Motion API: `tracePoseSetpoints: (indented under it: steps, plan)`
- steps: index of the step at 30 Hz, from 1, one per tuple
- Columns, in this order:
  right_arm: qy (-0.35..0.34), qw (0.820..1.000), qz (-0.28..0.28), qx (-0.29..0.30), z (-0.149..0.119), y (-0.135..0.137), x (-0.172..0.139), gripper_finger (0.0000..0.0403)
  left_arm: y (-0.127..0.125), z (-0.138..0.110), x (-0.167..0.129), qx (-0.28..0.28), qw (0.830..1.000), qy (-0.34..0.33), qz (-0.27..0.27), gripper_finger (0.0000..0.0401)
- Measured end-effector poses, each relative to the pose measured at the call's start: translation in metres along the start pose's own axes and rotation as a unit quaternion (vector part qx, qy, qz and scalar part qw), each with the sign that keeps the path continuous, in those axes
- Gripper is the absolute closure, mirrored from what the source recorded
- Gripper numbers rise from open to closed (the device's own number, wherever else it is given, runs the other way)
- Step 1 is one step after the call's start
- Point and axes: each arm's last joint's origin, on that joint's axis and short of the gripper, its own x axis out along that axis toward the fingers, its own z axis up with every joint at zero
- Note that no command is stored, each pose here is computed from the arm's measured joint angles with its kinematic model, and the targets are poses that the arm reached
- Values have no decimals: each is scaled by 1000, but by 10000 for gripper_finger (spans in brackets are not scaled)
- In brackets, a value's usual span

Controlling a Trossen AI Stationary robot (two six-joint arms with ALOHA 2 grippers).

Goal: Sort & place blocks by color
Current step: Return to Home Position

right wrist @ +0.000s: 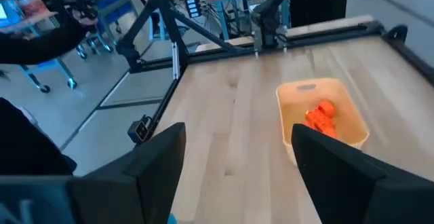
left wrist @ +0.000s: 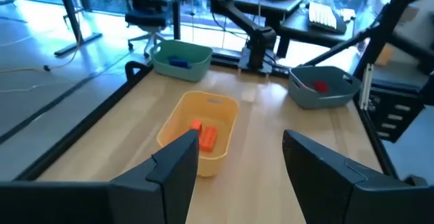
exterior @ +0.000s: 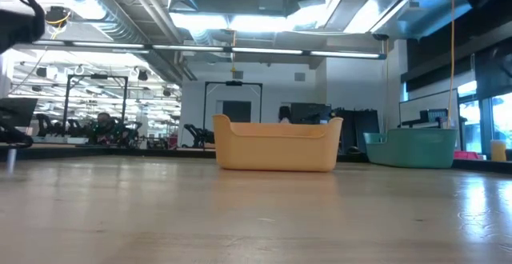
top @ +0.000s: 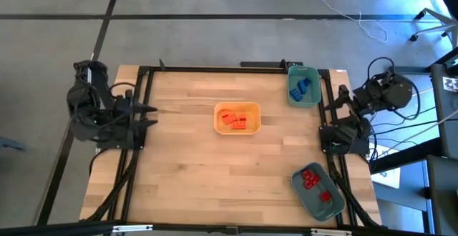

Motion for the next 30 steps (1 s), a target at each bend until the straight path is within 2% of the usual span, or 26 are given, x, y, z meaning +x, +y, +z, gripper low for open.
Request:
tracePoseSetpoints:
  steps: [7, 10, 14, 20, 26, 30]
  plan:
    - [-18, 999, 10, 39, -33, -17, 0, 134, 15, -25, -1, -27, 999, -37, -1, 195]
    - [-32, 998, 16, 45, -39, -19, 1, 134, 19, -36, 0, -37, 998, -53, 2, 195]
    - [-34, 999, 12, 28, -39, -19, 2, 134, 22, -50, 2, -41, 997, -65, 4, 195]
    - [-41, 999, -7, 21, -40, -18, 5, 134, 24, -76, 6, -36, 993, -110, 38, 195]
    - [-47, 998, -14, 27, -38, -19, 3, 134, 22, -99, 9, -67, 991, -112, 21, 195]
    - [-65, 994, -68, 49, -39, -24, 2, 134, 20, -105, 8, -68, 992, -109, 4, 195]
